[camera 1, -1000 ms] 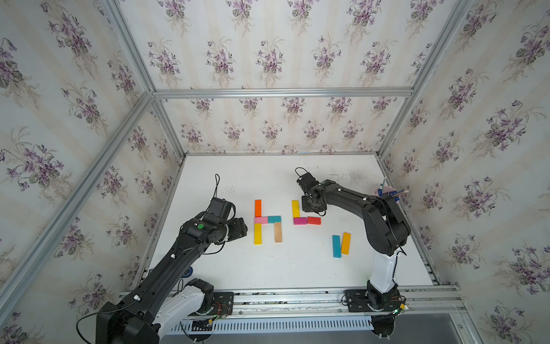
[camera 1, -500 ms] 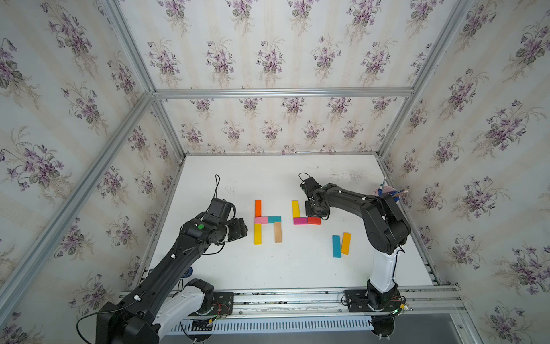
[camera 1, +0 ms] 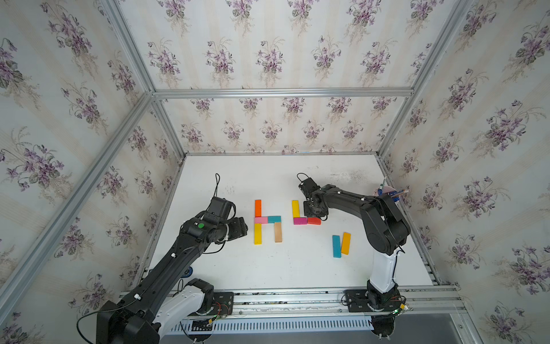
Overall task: Assemble the letter h with building blocks
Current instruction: Assemble the building block at the center of the board.
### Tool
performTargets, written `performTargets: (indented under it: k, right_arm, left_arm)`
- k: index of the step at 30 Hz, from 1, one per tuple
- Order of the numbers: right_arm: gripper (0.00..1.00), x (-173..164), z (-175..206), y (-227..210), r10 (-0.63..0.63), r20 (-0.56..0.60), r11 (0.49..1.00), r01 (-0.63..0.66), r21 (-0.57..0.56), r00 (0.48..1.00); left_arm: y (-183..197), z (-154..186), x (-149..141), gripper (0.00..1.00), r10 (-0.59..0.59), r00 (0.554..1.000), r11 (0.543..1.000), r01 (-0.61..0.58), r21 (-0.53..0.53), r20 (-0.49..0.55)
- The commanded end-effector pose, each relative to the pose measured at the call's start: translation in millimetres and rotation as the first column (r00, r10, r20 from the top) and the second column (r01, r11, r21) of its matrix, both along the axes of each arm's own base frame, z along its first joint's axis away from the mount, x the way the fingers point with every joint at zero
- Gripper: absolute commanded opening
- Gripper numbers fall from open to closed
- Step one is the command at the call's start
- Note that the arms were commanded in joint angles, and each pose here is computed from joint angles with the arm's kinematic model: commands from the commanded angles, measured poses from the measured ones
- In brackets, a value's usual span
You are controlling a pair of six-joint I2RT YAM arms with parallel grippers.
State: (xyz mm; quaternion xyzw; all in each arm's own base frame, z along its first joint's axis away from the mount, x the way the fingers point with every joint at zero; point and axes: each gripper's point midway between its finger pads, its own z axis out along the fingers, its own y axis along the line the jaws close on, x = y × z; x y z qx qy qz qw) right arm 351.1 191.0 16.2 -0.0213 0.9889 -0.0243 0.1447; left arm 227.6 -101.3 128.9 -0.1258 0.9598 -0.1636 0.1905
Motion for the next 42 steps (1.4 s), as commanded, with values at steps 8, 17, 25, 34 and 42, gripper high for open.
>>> performTargets:
  k: [8,17,25,34,42]
  right_arm:
    - [0.37,-6.8,4.0,3.1,0.038,-0.014,0.999,-0.038,-0.012,0.999]
    - [0.33,-4.1,10.2,2.2,0.033,0.000,0.999,-0.033,-0.027,0.999]
    - [0.35,3.2,39.3,-3.9,-0.022,0.077,1.000,0.023,-0.019,0.997]
    - [0.33,-16.4,23.0,-57.6,-0.169,0.026,0.984,0.167,0.067,0.985]
    - [0.33,-24.8,-2.6,-53.7,-0.146,-0.042,0.982,0.150,0.114,0.988]
  left_arm:
    - [-2.0,4.3,4.4,0.75,-0.005,1.000,1.000,0.005,-0.005,0.012]
    - [-1.9,3.8,4.3,0.75,-0.004,1.000,1.000,0.004,-0.005,0.011]
    - [-0.8,3.6,2.6,0.75,-0.003,1.000,1.000,0.003,-0.003,0.012]
    - [-1.8,0.9,1.3,0.75,-0.007,1.000,1.000,0.007,-0.009,0.010]
    - [-0.7,0.8,-0.3,0.75,-0.002,1.000,1.000,0.002,-0.010,0.014]
